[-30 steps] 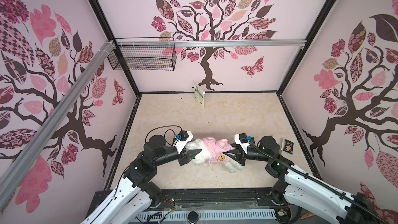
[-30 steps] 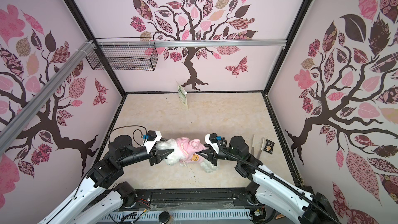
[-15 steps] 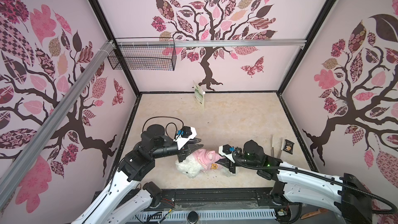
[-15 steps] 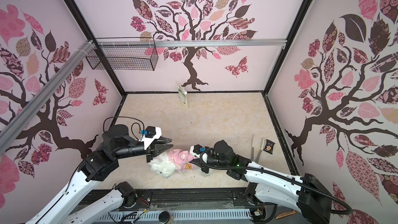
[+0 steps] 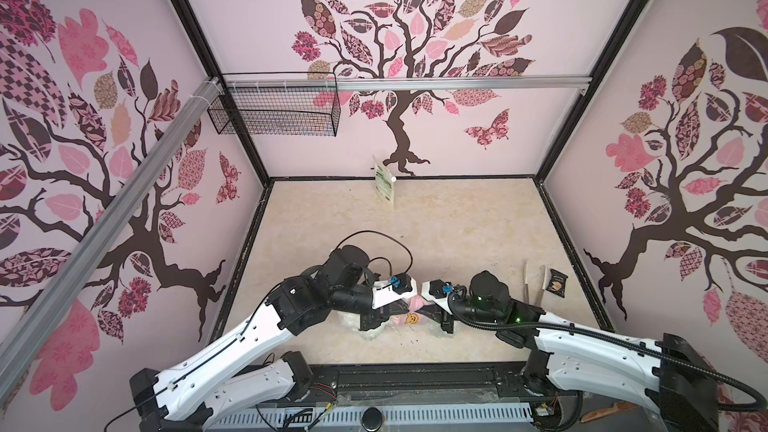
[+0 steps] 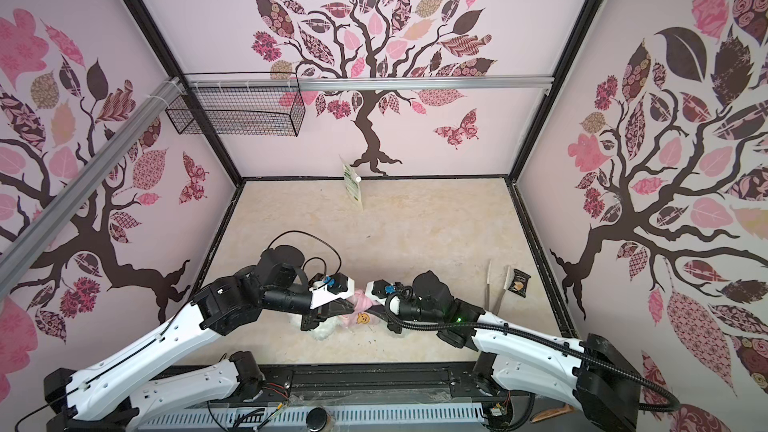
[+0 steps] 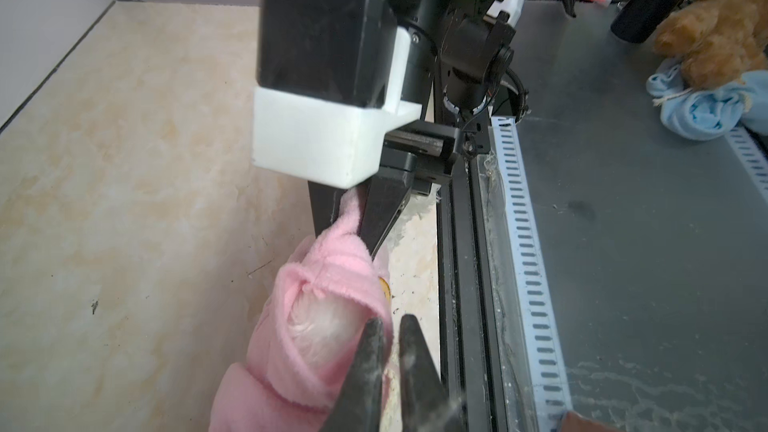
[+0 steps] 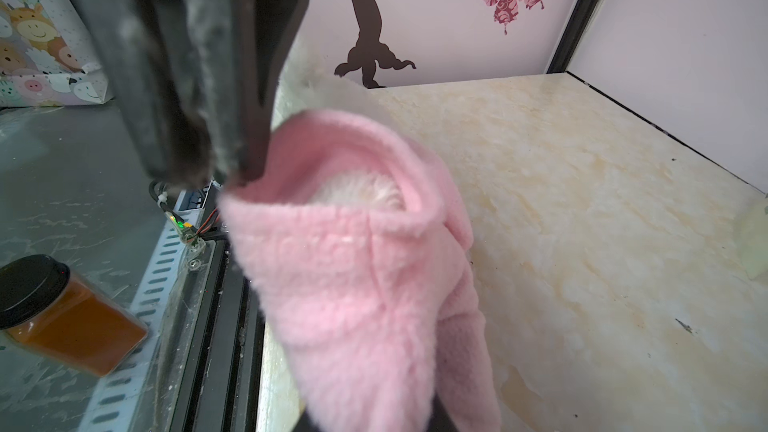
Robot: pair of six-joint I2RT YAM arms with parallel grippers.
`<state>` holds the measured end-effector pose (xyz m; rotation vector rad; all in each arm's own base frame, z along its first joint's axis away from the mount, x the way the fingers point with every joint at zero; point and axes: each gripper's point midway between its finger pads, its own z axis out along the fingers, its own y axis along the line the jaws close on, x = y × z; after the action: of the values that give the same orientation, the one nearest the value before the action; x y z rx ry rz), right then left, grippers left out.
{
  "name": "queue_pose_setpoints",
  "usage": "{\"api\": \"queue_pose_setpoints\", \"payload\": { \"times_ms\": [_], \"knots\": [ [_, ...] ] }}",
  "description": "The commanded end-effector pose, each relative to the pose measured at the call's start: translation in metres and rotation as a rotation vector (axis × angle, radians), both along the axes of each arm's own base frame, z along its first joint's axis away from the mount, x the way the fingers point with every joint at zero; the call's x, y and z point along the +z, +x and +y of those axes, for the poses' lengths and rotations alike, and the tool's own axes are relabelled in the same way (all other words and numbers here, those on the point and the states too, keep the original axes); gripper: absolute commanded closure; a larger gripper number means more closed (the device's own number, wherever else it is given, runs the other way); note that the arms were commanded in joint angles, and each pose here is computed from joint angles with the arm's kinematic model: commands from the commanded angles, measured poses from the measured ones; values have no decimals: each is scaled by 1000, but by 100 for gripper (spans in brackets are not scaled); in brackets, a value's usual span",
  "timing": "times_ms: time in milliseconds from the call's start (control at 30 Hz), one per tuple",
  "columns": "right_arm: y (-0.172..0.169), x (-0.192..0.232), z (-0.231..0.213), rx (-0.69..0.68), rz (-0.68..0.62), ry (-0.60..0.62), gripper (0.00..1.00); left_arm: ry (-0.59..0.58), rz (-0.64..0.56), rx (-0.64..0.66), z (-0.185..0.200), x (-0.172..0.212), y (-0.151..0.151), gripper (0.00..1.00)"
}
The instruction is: Dress the teddy bear
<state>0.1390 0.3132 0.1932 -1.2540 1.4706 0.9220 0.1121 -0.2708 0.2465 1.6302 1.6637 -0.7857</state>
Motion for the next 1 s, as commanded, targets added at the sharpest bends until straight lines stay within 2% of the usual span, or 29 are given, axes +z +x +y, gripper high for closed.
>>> {"api": "queue_pose_setpoints", "payload": {
  "times_ms": [0,367,667,967],
  "knots": [
    [-2,26,3,8,-56,72,87,20,-74,7,0,14,9,88],
    [-3,22,-1,-5,-56,69,87,-59,-47,28,-11,35,12,87],
    [-3,24,-1,-4,-49,86,86,56,-39,34,-11,14,21,93],
    [-3,27,-1,-10,-50,102,86,125,-51,2,-6,-4,20,87]
  ]
}}
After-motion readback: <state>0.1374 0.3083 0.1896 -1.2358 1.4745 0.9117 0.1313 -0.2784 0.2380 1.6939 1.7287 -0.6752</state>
